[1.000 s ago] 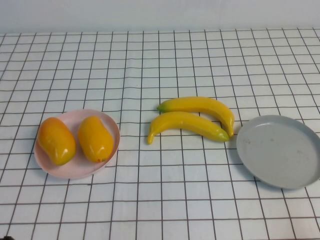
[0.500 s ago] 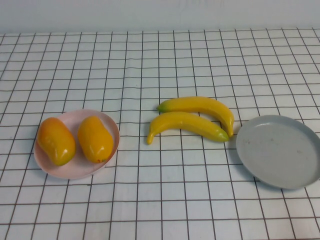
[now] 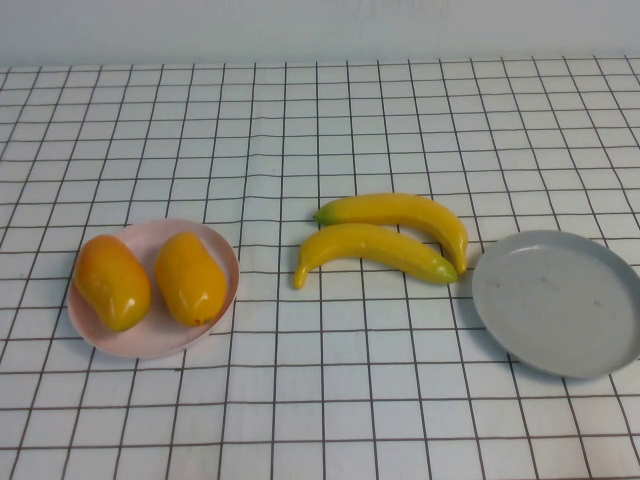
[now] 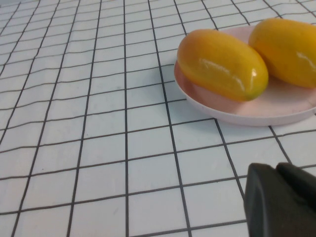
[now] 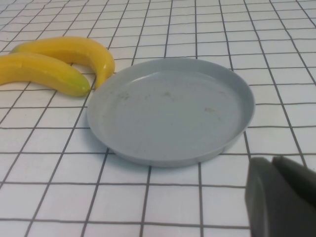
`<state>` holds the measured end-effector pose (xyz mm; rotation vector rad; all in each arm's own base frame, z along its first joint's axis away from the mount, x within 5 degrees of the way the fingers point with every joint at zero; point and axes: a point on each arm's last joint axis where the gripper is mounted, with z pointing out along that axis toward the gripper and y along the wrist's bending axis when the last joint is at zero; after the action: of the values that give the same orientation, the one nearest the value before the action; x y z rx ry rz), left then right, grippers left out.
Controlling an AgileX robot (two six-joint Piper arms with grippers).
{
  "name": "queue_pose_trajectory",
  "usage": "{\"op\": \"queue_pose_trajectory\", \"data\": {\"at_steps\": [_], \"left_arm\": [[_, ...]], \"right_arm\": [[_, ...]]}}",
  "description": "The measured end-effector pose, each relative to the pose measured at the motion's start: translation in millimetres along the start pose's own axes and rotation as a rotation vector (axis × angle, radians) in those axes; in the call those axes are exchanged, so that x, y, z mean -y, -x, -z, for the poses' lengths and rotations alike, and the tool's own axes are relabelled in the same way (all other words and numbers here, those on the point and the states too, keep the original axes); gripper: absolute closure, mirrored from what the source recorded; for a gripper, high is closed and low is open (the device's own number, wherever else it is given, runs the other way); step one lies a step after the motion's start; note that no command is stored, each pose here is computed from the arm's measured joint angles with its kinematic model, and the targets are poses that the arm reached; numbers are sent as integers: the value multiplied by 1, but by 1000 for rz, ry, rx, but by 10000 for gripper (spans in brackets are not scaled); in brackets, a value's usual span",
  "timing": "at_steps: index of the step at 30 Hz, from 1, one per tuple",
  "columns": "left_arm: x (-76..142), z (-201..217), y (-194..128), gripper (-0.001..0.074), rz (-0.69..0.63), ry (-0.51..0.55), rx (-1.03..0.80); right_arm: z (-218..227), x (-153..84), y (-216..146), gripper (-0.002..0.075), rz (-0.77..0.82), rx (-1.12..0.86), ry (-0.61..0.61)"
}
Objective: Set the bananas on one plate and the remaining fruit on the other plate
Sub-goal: Put another type of fruit in the right plate
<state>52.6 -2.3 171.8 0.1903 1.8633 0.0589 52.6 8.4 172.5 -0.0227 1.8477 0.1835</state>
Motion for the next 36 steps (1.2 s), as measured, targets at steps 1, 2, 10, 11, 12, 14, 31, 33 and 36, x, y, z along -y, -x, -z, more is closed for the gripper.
{"op": "queue_pose_trajectory", "data": {"at_steps": [1, 2, 10, 11, 12, 14, 31, 33, 36], "left_arm": [[0, 0, 0, 736, -6, -3, 1], [0, 0, 0, 737, -6, -3, 1], [0, 0, 0, 737, -4, -4, 1], [0, 0, 0, 737, -4, -4, 1], [0, 0, 0, 737, -4, -4, 1], [0, 0, 0, 737, -2, -4, 1], [0, 0, 0, 738, -2, -4, 1], [0, 0, 0, 738, -2, -4, 1], [0, 0, 0, 738, -2, -4, 1]], "right_arm": [[0, 0, 0, 741, 0, 0, 0], [0, 0, 0, 741, 0, 0, 0], [0, 0, 0, 741, 0, 0, 0], [0, 0, 0, 741, 0, 0, 0], [0, 0, 0, 742, 0, 0, 0], [0, 0, 0, 742, 0, 0, 0], [0, 0, 0, 742, -6, 0, 2], [0, -3, 2, 742, -94, 19, 34], [1, -12, 9, 742, -455, 67, 147]]}}
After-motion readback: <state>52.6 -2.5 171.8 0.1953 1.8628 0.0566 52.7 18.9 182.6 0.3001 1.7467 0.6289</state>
